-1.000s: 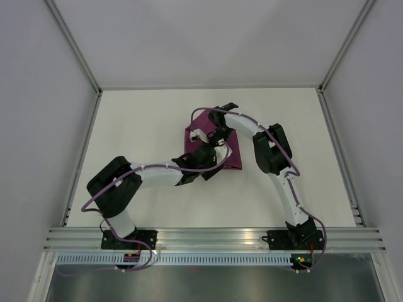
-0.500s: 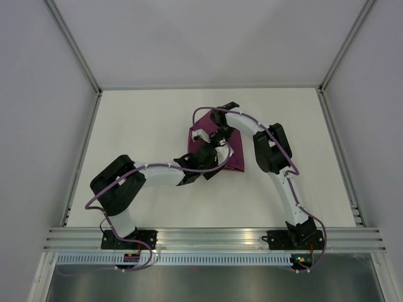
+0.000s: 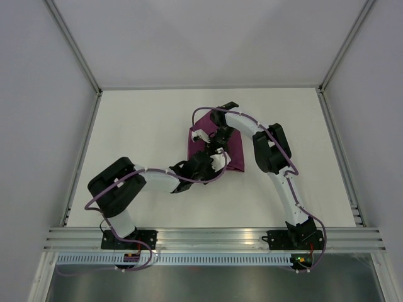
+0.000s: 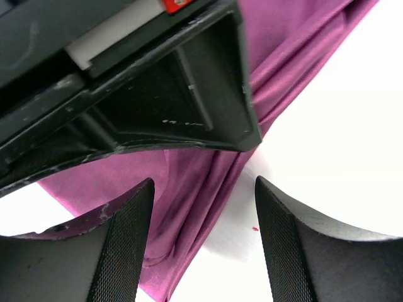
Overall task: Fold the napkin, place the utensils inside, and roll it up
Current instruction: Roll the napkin at the center of the board.
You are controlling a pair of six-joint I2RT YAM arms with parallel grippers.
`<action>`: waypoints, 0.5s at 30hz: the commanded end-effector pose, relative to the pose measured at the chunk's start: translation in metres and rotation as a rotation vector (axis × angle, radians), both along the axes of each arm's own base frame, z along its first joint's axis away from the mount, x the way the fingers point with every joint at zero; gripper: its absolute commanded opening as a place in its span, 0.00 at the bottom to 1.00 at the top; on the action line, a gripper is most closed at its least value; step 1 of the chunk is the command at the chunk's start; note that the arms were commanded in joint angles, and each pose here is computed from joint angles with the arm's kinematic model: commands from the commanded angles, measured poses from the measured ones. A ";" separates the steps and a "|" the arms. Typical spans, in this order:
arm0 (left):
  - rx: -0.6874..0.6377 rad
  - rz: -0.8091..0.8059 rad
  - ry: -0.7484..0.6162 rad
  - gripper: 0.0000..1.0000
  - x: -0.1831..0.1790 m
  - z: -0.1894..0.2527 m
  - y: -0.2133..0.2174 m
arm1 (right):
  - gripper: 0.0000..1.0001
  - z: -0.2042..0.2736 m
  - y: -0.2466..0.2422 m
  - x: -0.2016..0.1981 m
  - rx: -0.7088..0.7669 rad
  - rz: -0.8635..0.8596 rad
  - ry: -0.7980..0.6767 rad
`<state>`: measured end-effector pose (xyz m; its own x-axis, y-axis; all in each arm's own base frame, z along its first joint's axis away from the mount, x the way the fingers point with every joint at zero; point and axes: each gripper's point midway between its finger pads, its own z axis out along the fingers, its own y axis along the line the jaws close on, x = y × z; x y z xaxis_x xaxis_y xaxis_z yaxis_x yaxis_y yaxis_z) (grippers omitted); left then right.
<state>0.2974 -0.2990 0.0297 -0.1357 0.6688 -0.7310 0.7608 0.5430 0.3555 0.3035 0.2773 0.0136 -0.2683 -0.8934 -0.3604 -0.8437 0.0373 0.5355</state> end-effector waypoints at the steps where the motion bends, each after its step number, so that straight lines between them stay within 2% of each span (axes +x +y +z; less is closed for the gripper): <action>1: -0.008 -0.103 -0.035 0.70 -0.001 0.002 -0.013 | 0.15 -0.071 -0.031 0.002 -0.175 0.114 -0.042; 4: 0.006 -0.117 -0.001 0.70 0.001 -0.010 -0.016 | 0.15 -0.072 -0.032 0.002 -0.180 0.114 -0.041; 9: 0.013 -0.127 0.067 0.62 0.000 -0.025 -0.019 | 0.15 -0.072 -0.033 0.002 -0.183 0.113 -0.039; 12: 0.023 -0.118 0.117 0.51 -0.001 -0.034 -0.015 | 0.15 -0.071 -0.033 0.003 -0.181 0.113 -0.040; 13: 0.018 -0.133 0.136 0.38 -0.004 -0.035 -0.017 | 0.15 -0.072 -0.033 0.003 -0.181 0.109 -0.039; 15: 0.022 -0.135 0.158 0.30 -0.005 -0.037 -0.017 | 0.15 -0.072 -0.034 0.002 -0.181 0.111 -0.036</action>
<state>0.2988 -0.3251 0.0206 -0.1023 0.6540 -0.7496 0.8412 0.4591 0.2858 0.3037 0.2739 0.0136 -0.2710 -0.8973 -0.3483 -0.8408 0.0445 0.5395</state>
